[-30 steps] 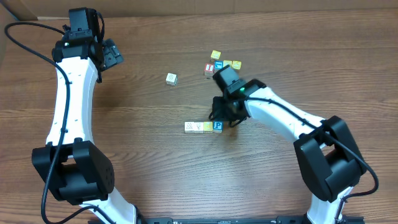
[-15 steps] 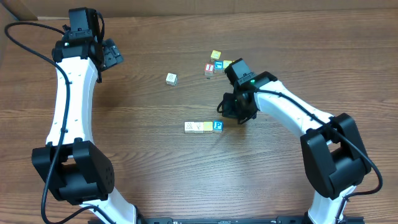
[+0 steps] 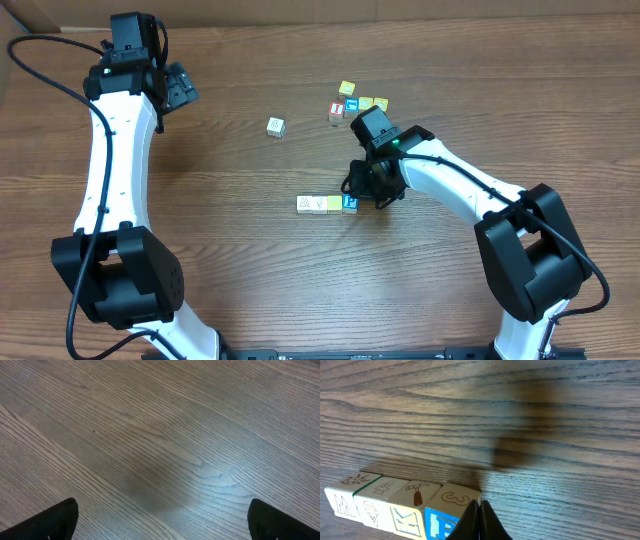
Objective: Flip 5 blocks
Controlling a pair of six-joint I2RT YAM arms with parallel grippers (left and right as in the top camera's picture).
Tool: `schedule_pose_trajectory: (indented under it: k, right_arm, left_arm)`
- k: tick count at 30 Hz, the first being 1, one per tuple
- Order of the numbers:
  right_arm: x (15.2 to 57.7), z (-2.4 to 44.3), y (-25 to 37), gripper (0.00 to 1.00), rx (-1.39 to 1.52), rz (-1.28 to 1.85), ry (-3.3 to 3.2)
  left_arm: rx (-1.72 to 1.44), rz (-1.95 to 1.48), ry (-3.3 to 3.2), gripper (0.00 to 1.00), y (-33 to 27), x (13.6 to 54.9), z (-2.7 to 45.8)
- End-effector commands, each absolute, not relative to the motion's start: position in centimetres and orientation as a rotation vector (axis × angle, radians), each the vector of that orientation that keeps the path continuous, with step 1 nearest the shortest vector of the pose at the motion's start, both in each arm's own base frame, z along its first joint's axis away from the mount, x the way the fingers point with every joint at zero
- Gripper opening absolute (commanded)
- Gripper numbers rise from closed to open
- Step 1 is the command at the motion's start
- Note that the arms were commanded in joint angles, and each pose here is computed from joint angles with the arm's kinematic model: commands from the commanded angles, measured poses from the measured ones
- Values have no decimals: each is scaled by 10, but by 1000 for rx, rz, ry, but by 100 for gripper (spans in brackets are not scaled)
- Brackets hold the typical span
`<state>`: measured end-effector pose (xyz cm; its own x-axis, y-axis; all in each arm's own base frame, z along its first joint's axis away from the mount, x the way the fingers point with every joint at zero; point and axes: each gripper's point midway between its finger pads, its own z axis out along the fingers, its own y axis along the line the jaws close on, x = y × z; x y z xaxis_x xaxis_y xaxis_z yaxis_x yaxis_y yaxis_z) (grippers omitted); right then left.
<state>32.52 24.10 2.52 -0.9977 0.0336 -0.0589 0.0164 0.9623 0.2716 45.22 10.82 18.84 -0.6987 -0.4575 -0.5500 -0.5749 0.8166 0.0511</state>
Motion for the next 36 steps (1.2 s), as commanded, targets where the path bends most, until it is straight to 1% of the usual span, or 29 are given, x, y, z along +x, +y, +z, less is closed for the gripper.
schedule_pose_trajectory:
  k: [1, 14, 17, 19, 20, 22, 24, 26, 28, 30, 31, 33, 36]
  right_arm:
    - [323, 35, 247, 4, 7, 445, 3026]
    - [326, 36, 250, 5, -7, 437, 3007]
    - [335, 41, 244, 12, 2, 410, 2988]
    - [343, 52, 239, 16, 22, 410, 2979]
    - [350, 62, 237, 20, 12, 415, 2971]
    - [362, 84, 233, 34, -1, 415, 2952]
    - [376, 115, 228, 51, -13, 422, 2918]
    - [389, 145, 226, 63, -14, 440, 2874]
    - [400, 178, 224, 71, -7, 463, 2820]
    - [408, 207, 227, 77, -36, 487, 2757]
    - [412, 220, 229, 79, -54, 499, 2723]
    - [420, 242, 235, 80, -116, 518, 2652]
    - [428, 256, 250, 80, -269, 513, 2571]
  left_arm:
    - [-793, 298, 2422, 100, 112, 453, 202]
    - [-793, 298, 2422, 99, 112, 453, 202]
    - [-793, 297, 2422, 100, 112, 453, 202]
    - [-793, 298, 2422, 100, 112, 453, 202]
    - [-793, 298, 2422, 100, 112, 453, 202]
    - [-793, 298, 2422, 100, 112, 453, 202]
    - [-793, 297, 2422, 100, 112, 453, 202]
    - [-793, 297, 2422, 100, 112, 453, 202]
    - [-793, 298, 2422, 100, 112, 453, 202]
    - [-793, 298, 2422, 100, 112, 453, 202]
    - [-793, 298, 2422, 100, 112, 453, 202]
    - [-793, 298, 2422, 100, 112, 453, 202]
    - [-793, 298, 2422, 100, 112, 453, 202]
